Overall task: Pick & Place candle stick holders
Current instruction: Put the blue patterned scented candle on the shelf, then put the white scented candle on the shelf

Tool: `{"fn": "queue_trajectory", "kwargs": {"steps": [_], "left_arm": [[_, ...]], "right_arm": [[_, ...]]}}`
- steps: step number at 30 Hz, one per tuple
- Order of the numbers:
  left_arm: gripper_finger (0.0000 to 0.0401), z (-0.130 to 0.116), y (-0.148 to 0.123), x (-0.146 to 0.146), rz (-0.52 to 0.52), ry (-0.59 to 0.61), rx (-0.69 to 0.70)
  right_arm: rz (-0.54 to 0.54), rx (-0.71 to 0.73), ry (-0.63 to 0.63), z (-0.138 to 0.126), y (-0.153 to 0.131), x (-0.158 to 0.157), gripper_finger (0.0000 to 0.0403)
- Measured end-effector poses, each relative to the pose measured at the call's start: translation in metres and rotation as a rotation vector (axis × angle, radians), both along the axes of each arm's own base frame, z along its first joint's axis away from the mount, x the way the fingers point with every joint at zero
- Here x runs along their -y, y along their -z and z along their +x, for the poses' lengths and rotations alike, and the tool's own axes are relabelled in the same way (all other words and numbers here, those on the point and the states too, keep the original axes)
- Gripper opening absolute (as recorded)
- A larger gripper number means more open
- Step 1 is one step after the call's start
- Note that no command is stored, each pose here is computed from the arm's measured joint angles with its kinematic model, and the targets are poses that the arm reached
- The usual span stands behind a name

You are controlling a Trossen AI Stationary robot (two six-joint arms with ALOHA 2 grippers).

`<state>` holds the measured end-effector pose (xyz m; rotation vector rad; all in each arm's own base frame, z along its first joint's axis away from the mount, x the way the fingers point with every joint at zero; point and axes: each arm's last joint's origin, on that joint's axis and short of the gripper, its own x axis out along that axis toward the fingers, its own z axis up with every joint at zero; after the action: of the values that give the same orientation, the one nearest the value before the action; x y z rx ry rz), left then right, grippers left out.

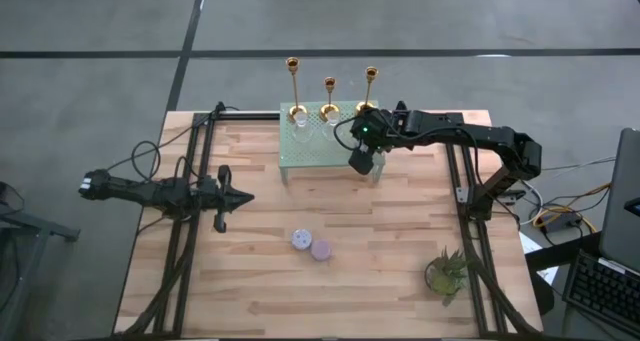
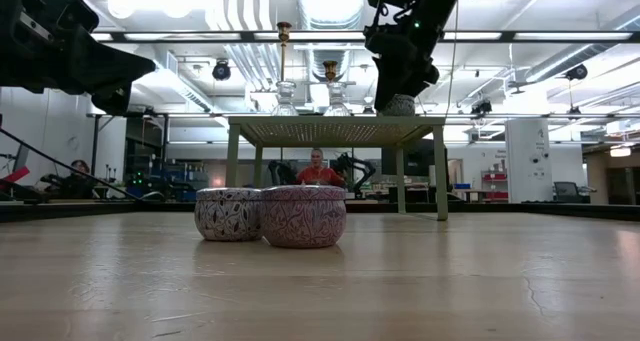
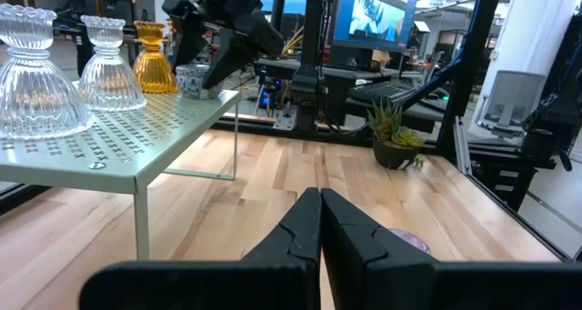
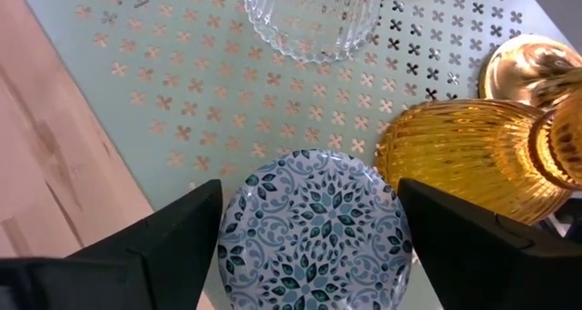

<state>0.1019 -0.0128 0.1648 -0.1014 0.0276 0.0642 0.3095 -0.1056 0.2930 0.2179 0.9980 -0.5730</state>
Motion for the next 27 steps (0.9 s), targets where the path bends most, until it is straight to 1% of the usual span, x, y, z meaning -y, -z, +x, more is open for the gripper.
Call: {"fn": "queue_trajectory", "kwargs": {"steps": [8, 16, 22, 27], "left_arm": [[0.0010, 0.000, 0.000, 0.000, 0.000, 0.000, 0.000], [0.0010, 0.000, 0.000, 0.000, 0.000, 0.000, 0.000], [0.0010, 0.000, 0.000, 0.000, 0.000, 0.000, 0.000], [0.0010, 0.000, 0.000, 0.000, 0.000, 0.000, 0.000]], "right_arm": [[-0.012, -0.010, -0.024, 0.000, 0.000, 0.000, 0.0336], [-0.026, 0.015, -0.034, 0.002, -0.010, 0.001, 0.0363], [-0.032, 0.028, -0.037, 0.002, -0.015, 0.001, 0.0366], [-0.040, 0.042, -0.046, 0.003, -0.025, 0.001, 0.0366]]}}
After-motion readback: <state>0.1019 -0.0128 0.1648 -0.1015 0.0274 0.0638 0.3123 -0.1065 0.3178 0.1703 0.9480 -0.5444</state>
